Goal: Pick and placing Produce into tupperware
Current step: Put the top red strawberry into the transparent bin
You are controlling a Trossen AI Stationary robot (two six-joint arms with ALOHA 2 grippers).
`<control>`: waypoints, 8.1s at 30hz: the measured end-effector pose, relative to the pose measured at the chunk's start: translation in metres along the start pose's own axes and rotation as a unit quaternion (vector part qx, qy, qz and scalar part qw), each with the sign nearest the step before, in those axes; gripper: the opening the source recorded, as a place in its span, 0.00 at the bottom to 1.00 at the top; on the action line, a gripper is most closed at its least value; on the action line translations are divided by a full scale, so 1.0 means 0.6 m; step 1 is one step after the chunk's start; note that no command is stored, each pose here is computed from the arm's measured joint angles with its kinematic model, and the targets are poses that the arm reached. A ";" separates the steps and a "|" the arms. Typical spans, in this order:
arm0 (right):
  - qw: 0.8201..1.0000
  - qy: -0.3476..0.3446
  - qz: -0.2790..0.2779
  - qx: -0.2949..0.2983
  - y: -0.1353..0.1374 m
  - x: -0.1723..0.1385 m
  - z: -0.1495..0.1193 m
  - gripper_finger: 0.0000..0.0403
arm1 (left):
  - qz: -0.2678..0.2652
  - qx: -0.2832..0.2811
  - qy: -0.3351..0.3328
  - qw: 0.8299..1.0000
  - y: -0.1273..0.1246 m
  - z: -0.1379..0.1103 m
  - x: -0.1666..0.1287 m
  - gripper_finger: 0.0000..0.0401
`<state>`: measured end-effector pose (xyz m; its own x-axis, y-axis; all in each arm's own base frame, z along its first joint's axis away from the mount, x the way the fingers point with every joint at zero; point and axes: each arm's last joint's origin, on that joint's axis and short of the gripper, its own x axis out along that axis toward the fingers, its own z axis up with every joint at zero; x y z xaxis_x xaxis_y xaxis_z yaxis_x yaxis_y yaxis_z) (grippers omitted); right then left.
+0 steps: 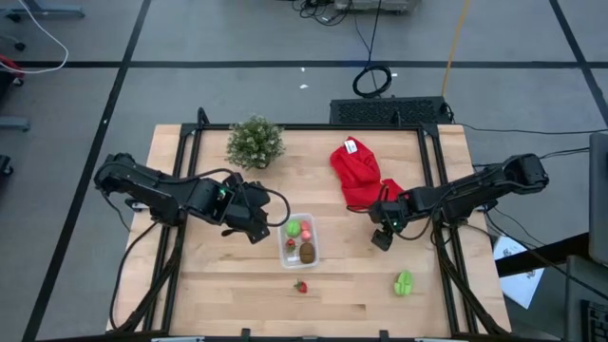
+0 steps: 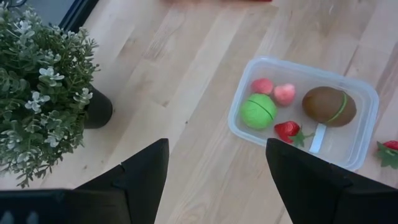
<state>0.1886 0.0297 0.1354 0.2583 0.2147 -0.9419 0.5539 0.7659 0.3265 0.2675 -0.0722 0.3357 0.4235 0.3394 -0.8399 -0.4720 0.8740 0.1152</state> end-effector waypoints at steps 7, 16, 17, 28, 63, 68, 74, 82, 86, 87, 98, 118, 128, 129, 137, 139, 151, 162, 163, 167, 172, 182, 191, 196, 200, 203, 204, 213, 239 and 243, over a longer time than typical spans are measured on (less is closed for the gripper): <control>1.000 -0.020 0.024 -0.004 0.007 0.001 0.007 0.63 | 0.000 0.000 0.000 1.000 0.000 0.000 0.000 0.68; 0.997 -0.054 0.060 -0.015 0.019 0.000 0.018 0.63 | -0.002 -0.003 -0.003 1.000 -0.001 0.001 0.000 0.68; 0.997 -0.051 0.057 -0.014 0.018 0.000 0.017 0.63 | -0.002 -0.003 -0.003 1.000 -0.001 0.001 0.000 0.68; 0.999 -0.030 0.035 -0.008 0.011 0.001 0.010 0.63 | -0.002 -0.002 -0.003 1.000 -0.001 0.001 0.000 0.68; 1.000 -0.001 0.002 -0.009 0.007 0.034 0.015 0.44 | -0.004 -0.002 -0.005 1.000 -0.001 0.002 0.000 0.68; 1.000 0.008 -0.008 -0.001 0.004 0.035 0.011 0.42 | -0.004 -0.002 -0.005 1.000 -0.001 0.002 0.000 0.68; 1.000 -0.002 0.003 -0.004 0.006 0.032 0.013 0.37 | -0.004 -0.002 -0.005 1.000 -0.001 0.002 0.000 0.68; 0.998 -0.039 0.049 -0.010 0.016 0.010 0.016 0.29 | -0.004 -0.003 -0.006 1.000 -0.001 0.002 0.000 0.68; 0.997 -0.046 0.068 -0.011 0.020 0.004 0.018 0.27 | -0.004 -0.003 -0.006 1.000 -0.001 0.002 0.000 0.68; 0.996 -0.052 0.071 -0.010 0.021 0.003 0.020 0.27 | -0.005 -0.003 -0.006 1.000 -0.001 0.002 0.000 0.68; 0.979 -0.115 0.164 -0.025 0.047 -0.009 0.044 0.26 | -0.006 -0.004 -0.009 1.000 -0.002 0.003 0.000 0.68; 0.981 -0.104 0.142 -0.084 0.064 -0.036 0.065 0.26 | -0.009 -0.001 -0.012 1.000 -0.003 0.004 0.000 0.68; 0.989 -0.086 0.103 -0.055 0.050 -0.018 0.069 0.37 | -0.011 -0.003 -0.015 1.000 -0.004 0.005 0.000 0.68; 0.990 -0.084 0.102 -0.055 0.051 -0.014 0.071 0.38 | -0.011 -0.003 -0.015 1.000 -0.004 0.005 0.000 0.68; 0.993 -0.062 0.085 -0.049 0.047 0.015 0.075 0.48 | -0.011 0.004 -0.015 1.000 -0.004 0.005 0.000 0.68; 0.993 -0.064 0.087 -0.051 0.048 0.021 0.078 0.49 | -0.011 0.004 -0.015 1.000 -0.004 0.005 0.000 0.68; 0.991 -0.053 0.112 -0.055 0.053 0.041 0.085 0.49 | -0.012 0.005 -0.016 1.000 -0.004 0.006 0.000 0.68; 0.993 -0.039 0.101 -0.039 0.050 0.047 0.083 0.49 | -0.013 0.004 -0.017 1.000 -0.004 0.006 0.000 0.68; 0.994 -0.037 0.099 -0.038 0.050 0.048 0.083 0.49 | -0.013 0.004 -0.017 1.000 -0.004 0.006 0.000 0.68; 0.994 -0.034 0.095 -0.035 0.048 0.050 0.082 0.49 | -0.013 0.005 -0.017 1.000 -0.004 0.006 0.000 0.68; 0.998 -0.018 0.059 -0.025 0.039 0.056 0.076 0.47 | -0.013 0.005 -0.017 1.000 -0.004 0.006 0.000 0.68; 0.999 0.003 0.026 -0.021 0.029 0.063 0.069 0.36 | -0.013 0.005 -0.017 1.000 -0.004 0.006 0.000 0.68; 1.000 0.009 0.016 -0.013 0.026 0.063 0.067 0.35 | -0.013 0.005 -0.017 1.000 -0.004 0.006 0.000 0.68; 1.000 0.005 0.010 -0.013 0.025 0.063 0.067 0.33 | -0.013 0.005 -0.017 1.000 -0.004 0.006 0.000 0.68; 1.000 0.004 0.010 -0.013 0.025 0.063 0.067 0.27 | -0.013 0.005 -0.017 1.000 -0.004 0.006 0.000 0.68; 1.000 0.005 0.020 -0.014 0.027 0.063 0.068 0.22 | -0.013 0.005 -0.017 1.000 -0.004 0.006 0.000 0.68; 1.000 0.003 0.024 -0.015 0.028 0.063 0.069 0.21 | -0.013 0.005 -0.017 1.000 -0.004 0.006 0.000 0.68; 0.999 -0.015 0.041 -0.020 0.042 0.052 0.082 0.21 | -0.013 0.005 -0.017 1.000 -0.004 0.006 0.000 0.68; 0.967 -0.151 0.139 -0.151 0.176 -0.069 0.189 0.20 | 0.018 0.059 -0.030 0.998 0.003 0.010 0.003 0.68; 0.963 -0.160 0.145 -0.160 0.182 -0.052 0.201 0.21 | 0.027 0.056 -0.028 0.998 0.013 0.016 0.008 0.68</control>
<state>0.3365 0.0339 0.2099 0.6242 0.2889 -0.7259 0.1636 0.8602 0.4830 0.2733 -0.0607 0.3378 0.4439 0.4037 -0.8000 -0.4078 0.8860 0.2208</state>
